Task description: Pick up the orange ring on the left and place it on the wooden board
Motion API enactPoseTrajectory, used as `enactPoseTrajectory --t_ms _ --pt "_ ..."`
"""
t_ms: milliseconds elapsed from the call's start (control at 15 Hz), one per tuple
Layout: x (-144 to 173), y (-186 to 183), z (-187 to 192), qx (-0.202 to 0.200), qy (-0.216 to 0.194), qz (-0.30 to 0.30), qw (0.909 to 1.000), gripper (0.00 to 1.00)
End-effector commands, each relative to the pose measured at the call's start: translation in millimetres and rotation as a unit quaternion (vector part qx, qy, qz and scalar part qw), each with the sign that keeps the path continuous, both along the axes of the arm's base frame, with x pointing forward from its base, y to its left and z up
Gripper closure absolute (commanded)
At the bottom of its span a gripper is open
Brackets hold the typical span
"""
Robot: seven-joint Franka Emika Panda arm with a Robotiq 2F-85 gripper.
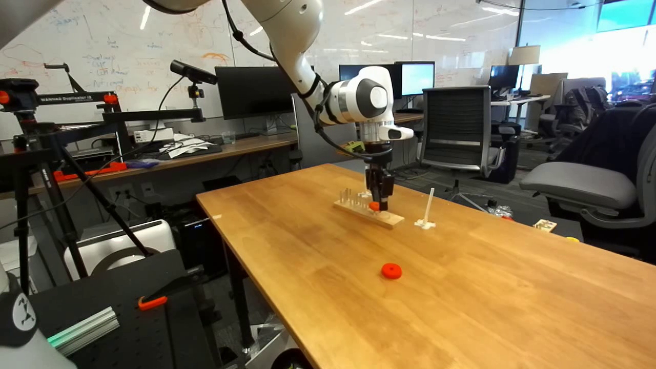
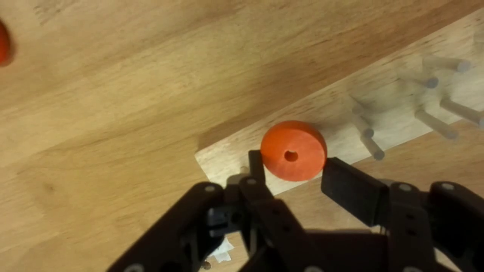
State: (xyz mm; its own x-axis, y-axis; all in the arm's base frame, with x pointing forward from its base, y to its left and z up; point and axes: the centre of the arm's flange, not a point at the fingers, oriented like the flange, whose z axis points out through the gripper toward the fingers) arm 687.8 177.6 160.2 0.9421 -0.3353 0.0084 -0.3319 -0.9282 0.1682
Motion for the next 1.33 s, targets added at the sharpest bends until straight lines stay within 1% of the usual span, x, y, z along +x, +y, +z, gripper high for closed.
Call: enactPoseTrajectory --t_ms 0,667,1267 --pt "-2.6 6.9 0.2 0.006 0.013 -0.004 0.9999 0.81" --pt "-10.7 19.4 7.1 0.013 0.02 0.007 0.9997 0.81" --pt "-7.6 24.3 5.0 0.014 0.029 0.018 0.9993 0.81"
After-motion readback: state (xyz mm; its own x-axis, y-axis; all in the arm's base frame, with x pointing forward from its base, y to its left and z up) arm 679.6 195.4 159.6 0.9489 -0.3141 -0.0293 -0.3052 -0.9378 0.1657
